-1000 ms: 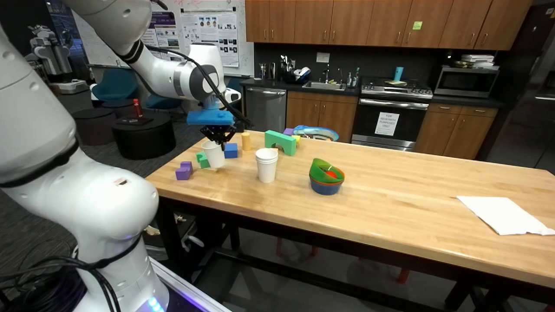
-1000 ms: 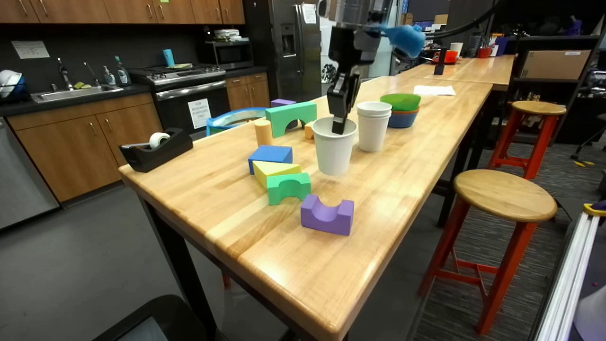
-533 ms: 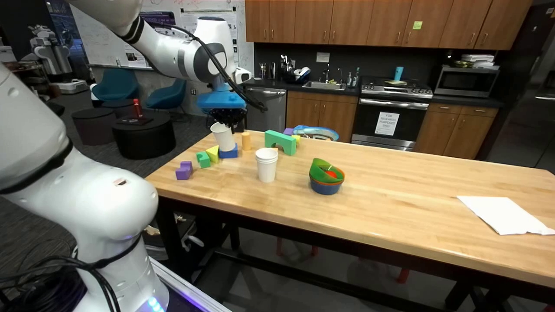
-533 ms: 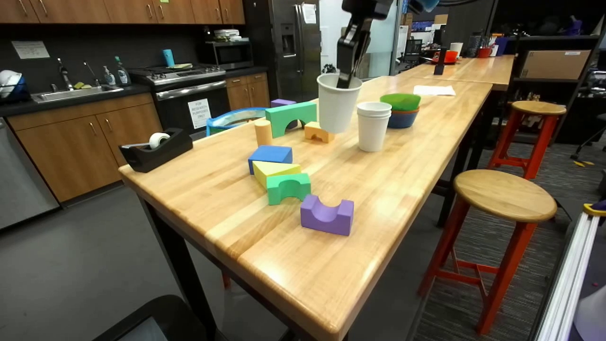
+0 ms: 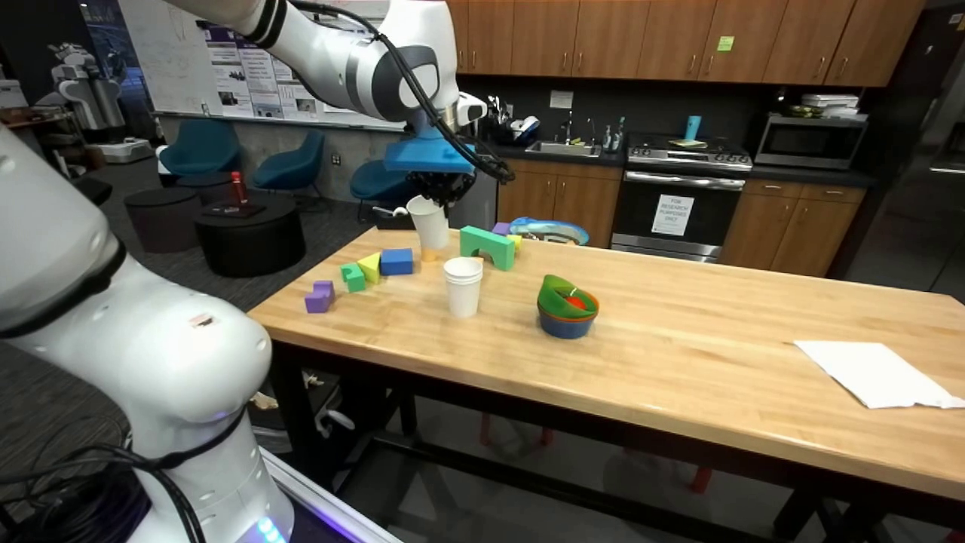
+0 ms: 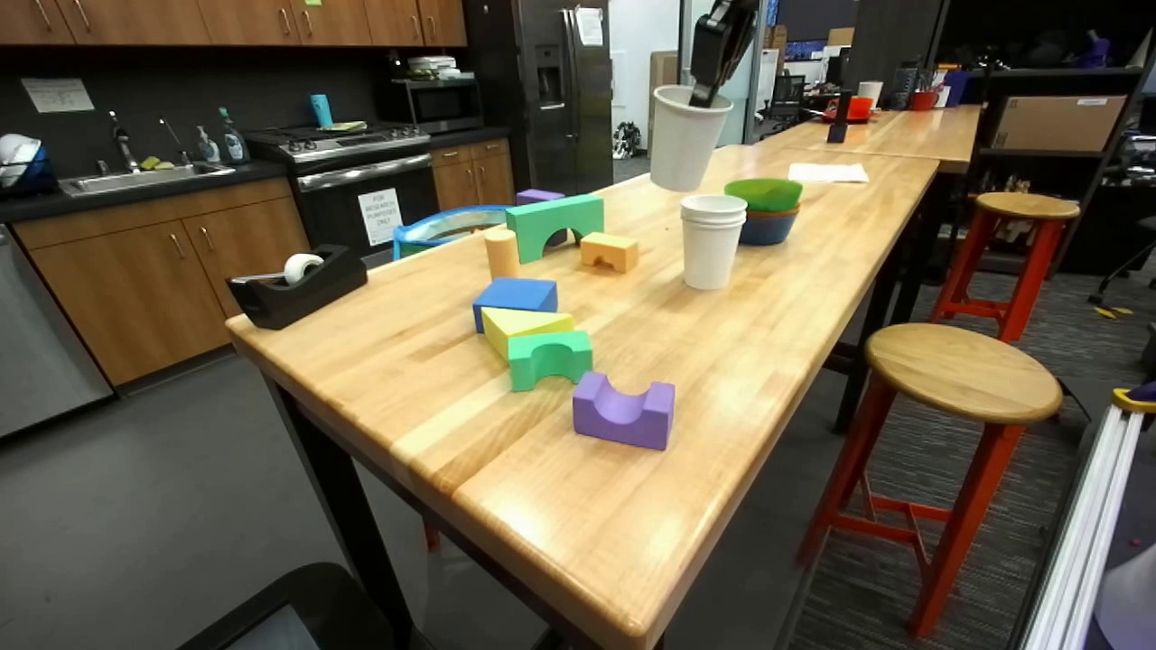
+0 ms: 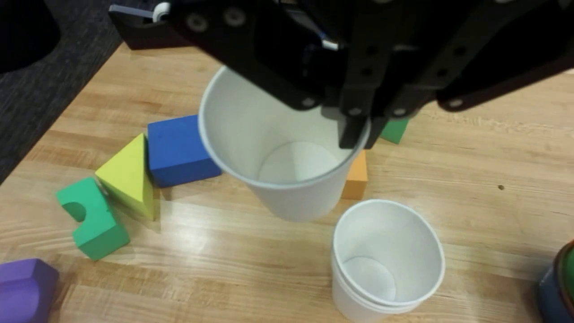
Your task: Stack up the paper cups
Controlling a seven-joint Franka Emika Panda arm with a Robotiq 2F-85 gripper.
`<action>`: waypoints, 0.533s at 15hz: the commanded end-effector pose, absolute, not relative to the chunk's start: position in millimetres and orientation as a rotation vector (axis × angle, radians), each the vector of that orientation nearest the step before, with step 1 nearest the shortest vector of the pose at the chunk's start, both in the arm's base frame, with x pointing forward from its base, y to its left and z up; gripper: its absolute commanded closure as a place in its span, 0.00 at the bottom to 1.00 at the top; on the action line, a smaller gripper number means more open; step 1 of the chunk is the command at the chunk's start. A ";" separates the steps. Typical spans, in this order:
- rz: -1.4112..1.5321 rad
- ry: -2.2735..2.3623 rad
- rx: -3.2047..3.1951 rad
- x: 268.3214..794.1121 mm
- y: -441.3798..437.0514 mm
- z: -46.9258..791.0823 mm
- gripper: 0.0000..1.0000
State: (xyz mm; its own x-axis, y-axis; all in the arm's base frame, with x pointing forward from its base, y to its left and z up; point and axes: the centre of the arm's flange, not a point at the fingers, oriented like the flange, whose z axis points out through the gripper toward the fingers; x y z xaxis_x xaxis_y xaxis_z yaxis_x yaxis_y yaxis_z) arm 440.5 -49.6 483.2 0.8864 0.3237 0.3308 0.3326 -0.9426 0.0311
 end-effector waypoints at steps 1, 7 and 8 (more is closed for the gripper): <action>-0.519 -0.483 -3.024 446.5 -83.6 493.9 0.99; -0.492 -0.413 -2.991 450.6 -116.7 475.2 0.99; -0.482 -0.407 -2.983 451.9 -119.1 469.4 0.99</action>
State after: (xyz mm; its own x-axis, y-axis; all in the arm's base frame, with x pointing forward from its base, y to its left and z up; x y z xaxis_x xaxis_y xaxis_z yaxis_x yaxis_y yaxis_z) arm 441.3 -108.0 479.4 0.9107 0.2432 0.3339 0.2644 -0.9642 -0.0186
